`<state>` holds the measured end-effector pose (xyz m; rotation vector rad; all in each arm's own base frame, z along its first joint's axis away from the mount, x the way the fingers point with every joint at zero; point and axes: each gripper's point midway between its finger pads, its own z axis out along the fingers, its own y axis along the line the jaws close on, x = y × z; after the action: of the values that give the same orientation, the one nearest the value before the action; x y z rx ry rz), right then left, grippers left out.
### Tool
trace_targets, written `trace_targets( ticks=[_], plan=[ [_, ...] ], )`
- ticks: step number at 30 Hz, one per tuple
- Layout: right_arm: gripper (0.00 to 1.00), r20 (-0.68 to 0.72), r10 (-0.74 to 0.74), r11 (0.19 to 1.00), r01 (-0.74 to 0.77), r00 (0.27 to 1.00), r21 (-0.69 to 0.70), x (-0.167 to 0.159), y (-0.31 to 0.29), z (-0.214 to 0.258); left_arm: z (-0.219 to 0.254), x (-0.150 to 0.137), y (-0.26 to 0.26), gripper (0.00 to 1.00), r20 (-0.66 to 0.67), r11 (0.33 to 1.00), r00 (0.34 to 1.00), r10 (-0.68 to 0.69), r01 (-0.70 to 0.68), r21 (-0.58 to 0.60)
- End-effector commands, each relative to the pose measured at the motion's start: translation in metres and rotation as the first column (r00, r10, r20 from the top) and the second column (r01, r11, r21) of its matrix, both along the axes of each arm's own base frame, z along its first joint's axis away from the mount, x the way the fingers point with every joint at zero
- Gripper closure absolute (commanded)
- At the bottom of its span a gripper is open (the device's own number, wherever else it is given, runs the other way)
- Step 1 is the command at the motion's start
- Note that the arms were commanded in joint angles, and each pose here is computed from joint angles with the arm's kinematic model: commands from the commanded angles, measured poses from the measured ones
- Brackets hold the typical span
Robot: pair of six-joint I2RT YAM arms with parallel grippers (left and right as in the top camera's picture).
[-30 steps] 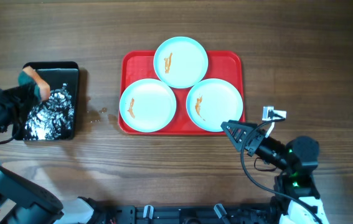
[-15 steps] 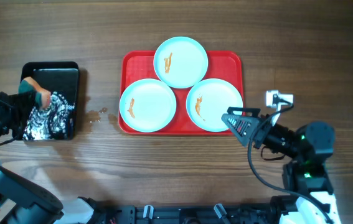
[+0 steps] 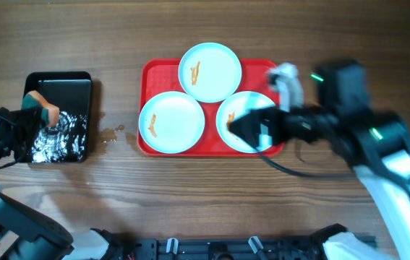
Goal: Clean dirty plates on tray and stack at the side
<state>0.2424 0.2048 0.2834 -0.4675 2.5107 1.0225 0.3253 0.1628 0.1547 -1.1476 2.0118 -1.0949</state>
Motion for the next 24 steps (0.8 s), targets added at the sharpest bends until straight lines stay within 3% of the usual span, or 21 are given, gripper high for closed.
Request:
trace_targets(
  ticks=[1, 4, 16, 17, 20, 24],
  plan=[
    [0.0, 0.031, 0.111, 0.966, -0.101, 0.993, -0.237, 0.027, 0.032, -0.023, 0.004, 0.0, -0.004, 0.96, 0.012, 1.0, 1.0, -0.01, 0.01, 0.002],
    [0.0, -0.028, 0.14, 0.957, -0.143, 0.99, -0.252, 0.045, 0.064, -0.048, 0.004, -0.001, -0.005, 0.96, 0.009, 1.0, 1.0, -0.01, 0.01, -0.003],
    [0.01, -0.22, -0.066, 0.966, 0.008, 0.973, -0.258, 0.101, 0.101, -0.146, 0.003, -0.002, -0.006, 0.96, -0.001, 1.0, 1.0, -0.01, 0.009, -0.014],
    [0.1, -0.232, -0.08, 0.964, 0.016, 0.969, -0.265, 0.104, 0.102, -0.155, 0.003, -0.002, -0.006, 0.96, -0.001, 1.0, 1.0, -0.01, 0.009, -0.014],
    [0.48, -0.272, -0.101, 0.958, 0.02, 0.957, -0.287, 0.107, 0.104, -0.179, 0.003, -0.002, -0.006, 0.96, -0.001, 1.0, 1.0, -0.009, 0.009, -0.014],
    [0.52, -0.27, -0.14, 0.933, 0.036, 0.953, -0.358, 0.112, 0.096, -0.203, 0.003, -0.002, -0.006, 0.96, -0.001, 1.0, 1.0, -0.009, 0.009, -0.013]
  ],
)
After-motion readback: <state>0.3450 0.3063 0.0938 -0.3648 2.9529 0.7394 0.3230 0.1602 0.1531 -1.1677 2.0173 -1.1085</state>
